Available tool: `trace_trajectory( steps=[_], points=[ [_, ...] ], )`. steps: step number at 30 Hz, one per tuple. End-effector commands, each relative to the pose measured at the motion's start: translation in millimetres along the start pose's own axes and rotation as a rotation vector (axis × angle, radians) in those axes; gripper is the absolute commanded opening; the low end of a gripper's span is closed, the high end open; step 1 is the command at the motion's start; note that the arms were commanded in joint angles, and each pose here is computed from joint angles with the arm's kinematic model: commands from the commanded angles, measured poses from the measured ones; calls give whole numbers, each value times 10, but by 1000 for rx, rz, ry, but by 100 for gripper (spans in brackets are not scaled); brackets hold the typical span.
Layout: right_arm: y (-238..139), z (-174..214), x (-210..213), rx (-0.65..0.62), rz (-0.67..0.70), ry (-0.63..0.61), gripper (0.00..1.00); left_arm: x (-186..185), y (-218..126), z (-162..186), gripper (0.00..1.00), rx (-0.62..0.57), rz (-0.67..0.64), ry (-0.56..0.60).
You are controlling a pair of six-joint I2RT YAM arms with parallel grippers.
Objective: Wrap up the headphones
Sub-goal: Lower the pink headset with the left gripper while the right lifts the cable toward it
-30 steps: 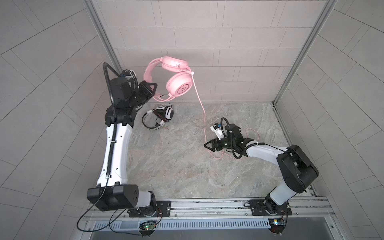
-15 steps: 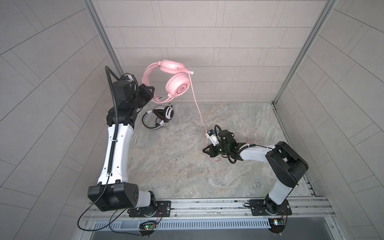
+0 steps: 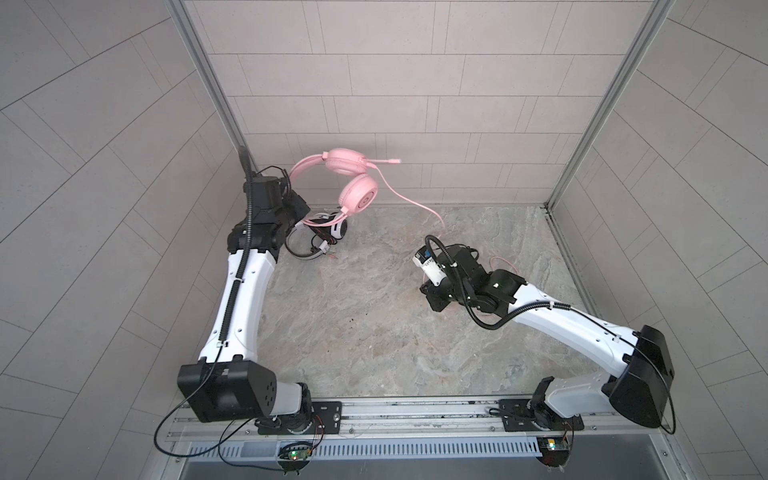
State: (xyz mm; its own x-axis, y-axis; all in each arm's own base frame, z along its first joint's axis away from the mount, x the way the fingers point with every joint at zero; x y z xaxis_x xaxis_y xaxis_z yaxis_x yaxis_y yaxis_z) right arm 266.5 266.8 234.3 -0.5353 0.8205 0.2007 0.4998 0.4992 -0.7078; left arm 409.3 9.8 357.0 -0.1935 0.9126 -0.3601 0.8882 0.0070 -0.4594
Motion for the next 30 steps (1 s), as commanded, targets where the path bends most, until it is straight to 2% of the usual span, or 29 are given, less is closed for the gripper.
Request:
trace_trajectory(
  steps=[1,4,7,12,23,25,30],
  points=[
    [-280,102,-132,94,129,-102,0,-132,-203,-126,0,-97,-44,155],
    [-484,-27,-42,82,129,-143,0,-203,-160,-16,0,-73,-70,253],
    [-686,-157,3,76,138,-181,0,-204,-121,55,0,-55,-86,287],
    [-1031,-388,-13,36,181,-236,0,-276,-17,230,0,4,-55,401],
    [-1673,-759,39,-99,183,-280,0,-99,33,348,0,20,-145,554],
    [-1748,-822,52,-128,182,-291,0,-141,35,398,0,31,-107,563],
    [-1901,-1037,94,-213,187,-319,0,-373,92,701,0,125,93,658]
  ],
)
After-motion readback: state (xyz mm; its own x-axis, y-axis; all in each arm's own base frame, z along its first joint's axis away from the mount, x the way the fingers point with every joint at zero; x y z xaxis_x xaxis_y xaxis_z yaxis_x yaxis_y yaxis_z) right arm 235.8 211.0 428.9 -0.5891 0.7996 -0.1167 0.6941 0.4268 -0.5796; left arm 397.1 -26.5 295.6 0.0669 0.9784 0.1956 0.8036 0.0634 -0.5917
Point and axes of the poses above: each gripper's point midway between its finger pads, its own y axis out along the fingers, its own x axis along the line the jaws close on, z = x × y, the point moved 2 cm from there along -y, back along the fingers, and after that the axes turned 12 degrees about y, right-handed, at the moved point
